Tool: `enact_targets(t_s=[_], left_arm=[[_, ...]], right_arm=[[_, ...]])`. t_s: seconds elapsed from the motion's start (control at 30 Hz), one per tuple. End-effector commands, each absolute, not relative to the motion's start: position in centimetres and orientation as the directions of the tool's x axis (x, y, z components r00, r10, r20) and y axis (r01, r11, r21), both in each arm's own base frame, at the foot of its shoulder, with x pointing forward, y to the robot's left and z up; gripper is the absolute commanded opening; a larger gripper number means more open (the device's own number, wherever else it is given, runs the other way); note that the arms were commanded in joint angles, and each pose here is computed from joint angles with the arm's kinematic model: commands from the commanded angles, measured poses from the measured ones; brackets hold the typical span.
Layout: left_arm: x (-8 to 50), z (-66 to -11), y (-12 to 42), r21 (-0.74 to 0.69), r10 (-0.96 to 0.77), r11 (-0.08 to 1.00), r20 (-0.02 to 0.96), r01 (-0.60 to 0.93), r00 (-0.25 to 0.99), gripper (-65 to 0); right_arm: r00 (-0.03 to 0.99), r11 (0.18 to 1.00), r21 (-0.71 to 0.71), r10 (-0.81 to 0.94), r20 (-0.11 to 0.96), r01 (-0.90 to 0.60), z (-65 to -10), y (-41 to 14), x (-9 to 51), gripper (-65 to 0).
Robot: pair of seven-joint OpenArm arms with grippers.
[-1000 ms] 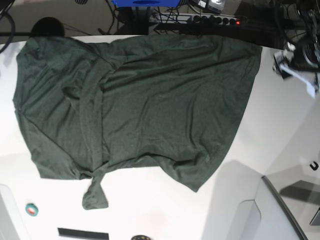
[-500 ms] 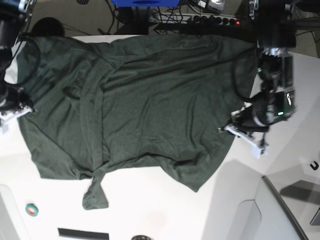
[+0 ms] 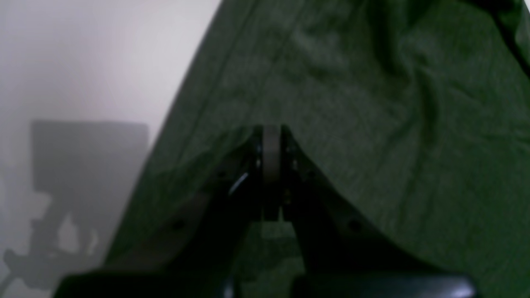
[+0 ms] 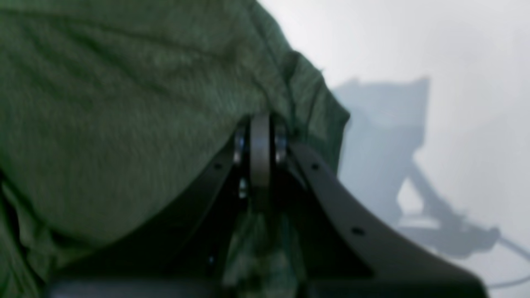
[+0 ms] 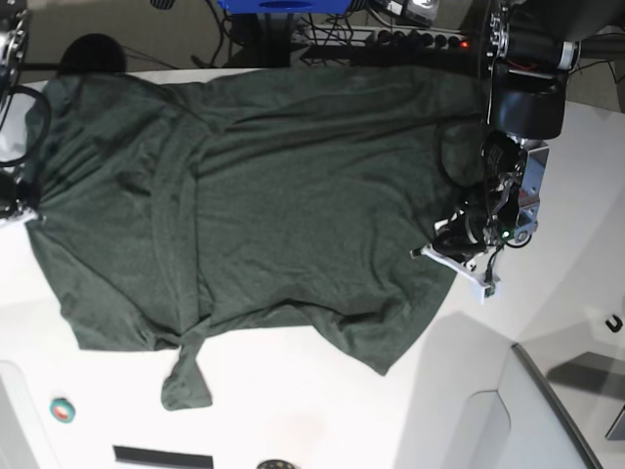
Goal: Layout the t-shirt on the table in an organized manner, then fold the t-shirt properly
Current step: 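Move the left gripper to the shirt's side and smooth the fabric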
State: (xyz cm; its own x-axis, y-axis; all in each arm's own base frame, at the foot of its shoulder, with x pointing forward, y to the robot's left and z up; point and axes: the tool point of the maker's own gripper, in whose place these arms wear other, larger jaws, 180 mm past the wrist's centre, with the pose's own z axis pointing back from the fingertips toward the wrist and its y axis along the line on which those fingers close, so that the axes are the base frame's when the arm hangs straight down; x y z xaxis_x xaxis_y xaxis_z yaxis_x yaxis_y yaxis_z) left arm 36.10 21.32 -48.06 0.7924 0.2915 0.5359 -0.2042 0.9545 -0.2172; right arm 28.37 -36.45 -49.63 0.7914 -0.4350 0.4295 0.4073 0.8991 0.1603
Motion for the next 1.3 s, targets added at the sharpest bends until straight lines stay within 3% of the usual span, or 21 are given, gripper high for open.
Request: enact_targets(t_s=[0.0,0.7,0.83,1.0,1.2,1.27], left_arm=[[37.6,-46.7,22.3,-0.216,0.295,0.955,0.583,-0.205,0.757,-65.0],[44.6,-44.7,23.6,-0.241,0.375,0.926,0.667,-0.290,0.644,-65.0],[45.6,-43.9,22.7,-0.192,0.309,0.950,0.698,-0.246,0.646,-65.0],[47.0,-40.0,21.8,-0.236,0.310,0.951,0.742,-0.202,0.595,-65.0],[42.8,-35.8,25.9,-0.331,0.438,0.898,0.728,-0.290,0.528,-65.0],[39.9,-35.4,27.3,-0.314,0.438,0.897,0.732,-0.313,0.522,-65.0]], right_arm=[[0.794,0.910,0.127,-0.408,0.450,0.396,-49.0,-37.7,29.1,-63.8],[0.785,0.955,0.047,-0.269,0.558,0.294,-45.1,-39.0,35.9,-63.3],[0.761,0.955,0.048,-0.264,0.593,0.294,-44.5,-39.2,36.7,-63.5],[0.716,0.967,0.024,-0.206,0.667,0.256,-41.1,-40.0,38.4,-63.6],[0.611,0.916,0.117,-0.347,0.711,0.384,-38.0,-41.8,33.1,-61.8],[0.541,0.872,0.154,-0.417,0.730,0.465,-36.6,-42.9,29.6,-54.6]])
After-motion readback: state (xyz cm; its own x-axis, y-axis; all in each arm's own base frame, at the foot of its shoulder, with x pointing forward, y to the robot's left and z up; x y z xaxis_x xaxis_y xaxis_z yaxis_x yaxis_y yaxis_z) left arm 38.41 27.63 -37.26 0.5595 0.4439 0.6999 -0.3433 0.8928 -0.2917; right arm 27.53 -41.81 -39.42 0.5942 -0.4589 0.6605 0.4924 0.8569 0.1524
